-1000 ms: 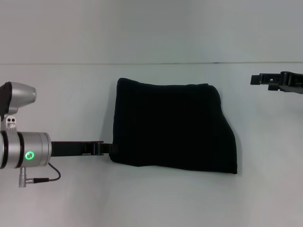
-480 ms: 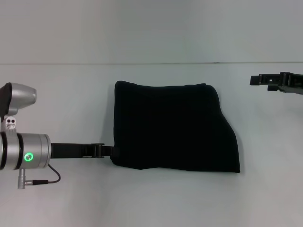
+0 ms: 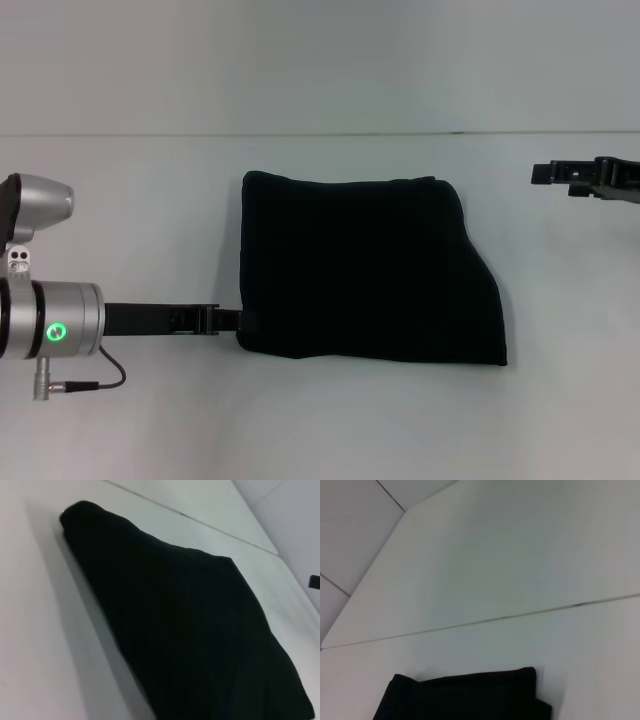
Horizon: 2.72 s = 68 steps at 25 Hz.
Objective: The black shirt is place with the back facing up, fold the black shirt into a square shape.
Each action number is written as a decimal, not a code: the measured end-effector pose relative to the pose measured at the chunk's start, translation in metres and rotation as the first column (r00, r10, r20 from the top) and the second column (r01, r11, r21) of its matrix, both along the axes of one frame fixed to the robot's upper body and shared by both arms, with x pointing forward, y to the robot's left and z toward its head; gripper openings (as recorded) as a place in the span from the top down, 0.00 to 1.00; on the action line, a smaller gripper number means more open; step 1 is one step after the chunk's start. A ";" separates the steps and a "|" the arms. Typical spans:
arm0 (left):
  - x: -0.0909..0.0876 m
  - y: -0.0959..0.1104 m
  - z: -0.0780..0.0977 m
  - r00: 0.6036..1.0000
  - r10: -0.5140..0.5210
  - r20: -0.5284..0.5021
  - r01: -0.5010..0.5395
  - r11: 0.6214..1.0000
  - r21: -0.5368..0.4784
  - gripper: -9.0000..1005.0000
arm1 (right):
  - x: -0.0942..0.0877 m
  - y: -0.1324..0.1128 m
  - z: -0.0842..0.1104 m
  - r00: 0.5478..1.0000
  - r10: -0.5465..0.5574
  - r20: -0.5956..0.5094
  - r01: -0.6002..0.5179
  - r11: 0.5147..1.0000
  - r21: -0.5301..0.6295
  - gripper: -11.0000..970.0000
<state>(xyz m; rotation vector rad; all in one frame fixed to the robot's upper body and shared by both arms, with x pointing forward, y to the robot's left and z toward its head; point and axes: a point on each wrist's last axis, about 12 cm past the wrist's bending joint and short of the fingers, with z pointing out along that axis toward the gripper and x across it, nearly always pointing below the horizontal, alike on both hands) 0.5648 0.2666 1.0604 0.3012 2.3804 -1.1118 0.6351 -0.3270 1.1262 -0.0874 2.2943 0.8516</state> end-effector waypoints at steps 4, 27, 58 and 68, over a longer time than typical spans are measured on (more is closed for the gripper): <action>-0.001 0.000 0.002 1.000 -0.014 -0.001 0.014 1.000 -0.011 0.84 | 0.000 0.000 0.000 1.000 0.000 0.000 0.000 1.000 0.000 0.12; 0.017 0.046 0.068 0.951 0.116 0.287 -0.071 0.984 -0.161 0.11 | -0.017 -0.010 0.019 0.984 0.105 0.146 -0.117 0.990 0.074 0.12; 0.028 -0.017 0.097 0.771 -0.420 0.480 0.365 0.908 0.208 0.13 | -0.028 0.053 0.039 0.921 0.367 0.131 -0.326 0.909 -0.259 0.11; 0.024 -0.013 0.093 0.778 -0.411 0.476 0.359 0.912 0.201 0.13 | -0.029 0.058 0.036 0.906 0.399 0.143 -0.358 0.901 -0.245 0.11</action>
